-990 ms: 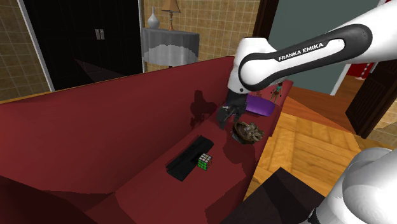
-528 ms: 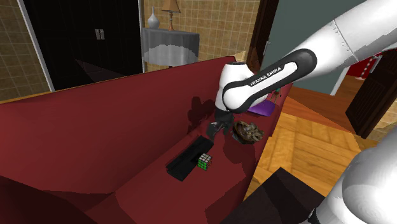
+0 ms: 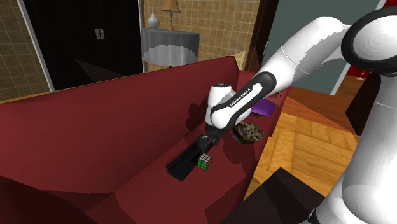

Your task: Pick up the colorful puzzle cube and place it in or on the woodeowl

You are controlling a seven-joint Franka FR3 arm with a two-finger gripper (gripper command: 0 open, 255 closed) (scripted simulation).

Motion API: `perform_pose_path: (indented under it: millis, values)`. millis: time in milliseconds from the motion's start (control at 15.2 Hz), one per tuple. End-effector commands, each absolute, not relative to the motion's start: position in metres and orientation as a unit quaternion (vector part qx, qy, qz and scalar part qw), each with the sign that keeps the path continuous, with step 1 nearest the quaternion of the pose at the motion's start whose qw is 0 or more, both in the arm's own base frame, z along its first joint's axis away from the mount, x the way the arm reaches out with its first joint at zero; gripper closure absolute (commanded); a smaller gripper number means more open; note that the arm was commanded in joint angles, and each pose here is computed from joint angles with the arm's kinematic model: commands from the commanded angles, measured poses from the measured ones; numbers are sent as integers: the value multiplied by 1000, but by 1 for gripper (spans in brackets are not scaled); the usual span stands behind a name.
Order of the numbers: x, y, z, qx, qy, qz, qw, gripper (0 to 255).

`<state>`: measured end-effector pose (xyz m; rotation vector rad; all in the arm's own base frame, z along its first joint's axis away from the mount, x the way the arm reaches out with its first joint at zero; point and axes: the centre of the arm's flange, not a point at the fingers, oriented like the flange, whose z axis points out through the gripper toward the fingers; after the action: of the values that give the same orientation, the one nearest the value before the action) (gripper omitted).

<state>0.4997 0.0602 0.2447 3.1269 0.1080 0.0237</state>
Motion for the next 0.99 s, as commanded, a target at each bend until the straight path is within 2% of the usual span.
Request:
perform_pose_path:
  millis: [0,264,924]
  values:
    - [510,61,218,999,39,5,8,0]
    - [528,63,174,999,46,1,12,0]
    - [528,62,134,999,46,1,12,0]
